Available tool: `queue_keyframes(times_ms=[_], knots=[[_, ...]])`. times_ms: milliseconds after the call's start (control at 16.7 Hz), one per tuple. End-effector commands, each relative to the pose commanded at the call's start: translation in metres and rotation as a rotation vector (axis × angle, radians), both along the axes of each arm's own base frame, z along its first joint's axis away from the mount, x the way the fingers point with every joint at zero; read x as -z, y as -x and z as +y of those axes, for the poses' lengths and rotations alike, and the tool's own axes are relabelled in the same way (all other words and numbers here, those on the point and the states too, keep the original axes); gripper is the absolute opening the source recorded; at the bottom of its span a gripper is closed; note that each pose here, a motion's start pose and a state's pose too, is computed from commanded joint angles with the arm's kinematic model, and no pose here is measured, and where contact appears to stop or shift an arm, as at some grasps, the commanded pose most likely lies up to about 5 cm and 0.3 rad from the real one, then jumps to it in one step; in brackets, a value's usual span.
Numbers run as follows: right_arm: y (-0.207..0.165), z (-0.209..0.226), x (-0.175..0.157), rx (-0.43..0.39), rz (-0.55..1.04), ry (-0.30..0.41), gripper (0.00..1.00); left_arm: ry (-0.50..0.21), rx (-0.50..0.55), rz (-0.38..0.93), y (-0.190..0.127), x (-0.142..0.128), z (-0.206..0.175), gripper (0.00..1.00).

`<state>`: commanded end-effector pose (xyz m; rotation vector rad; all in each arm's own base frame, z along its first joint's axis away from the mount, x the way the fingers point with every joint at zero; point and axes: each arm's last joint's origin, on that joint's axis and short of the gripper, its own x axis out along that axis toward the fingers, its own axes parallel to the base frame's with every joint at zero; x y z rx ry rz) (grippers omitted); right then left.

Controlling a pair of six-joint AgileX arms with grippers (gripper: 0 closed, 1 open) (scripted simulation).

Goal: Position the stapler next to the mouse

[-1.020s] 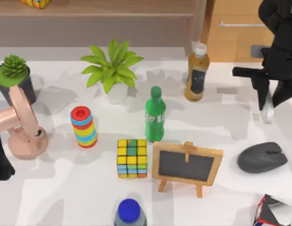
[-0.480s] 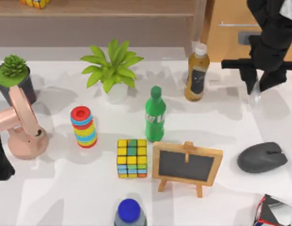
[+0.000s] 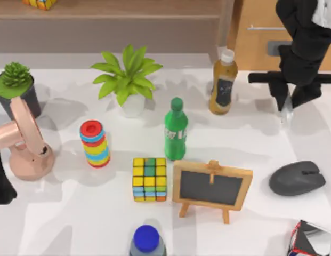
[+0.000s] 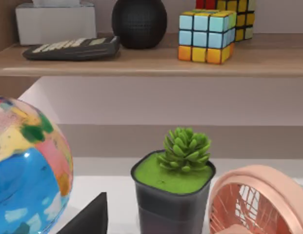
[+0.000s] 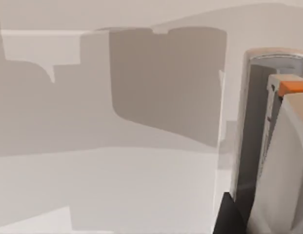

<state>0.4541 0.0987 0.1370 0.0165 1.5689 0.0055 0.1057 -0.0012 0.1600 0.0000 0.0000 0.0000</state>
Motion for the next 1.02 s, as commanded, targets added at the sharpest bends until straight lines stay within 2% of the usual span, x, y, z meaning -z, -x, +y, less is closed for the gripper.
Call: queue_keyframes(times_ms=[660, 1020], knots=[[0.0000, 0.0000, 0.0000, 0.000, 0.000, 0.000, 0.98, 0.000, 0.000, 0.000, 0.0000, 0.0000, 0.0000, 1.00], [0.0000, 0.0000, 0.0000, 0.000, 0.000, 0.000, 1.00, 0.000, 0.000, 0.000, 0.0000, 0.0000, 0.0000, 1.00]])
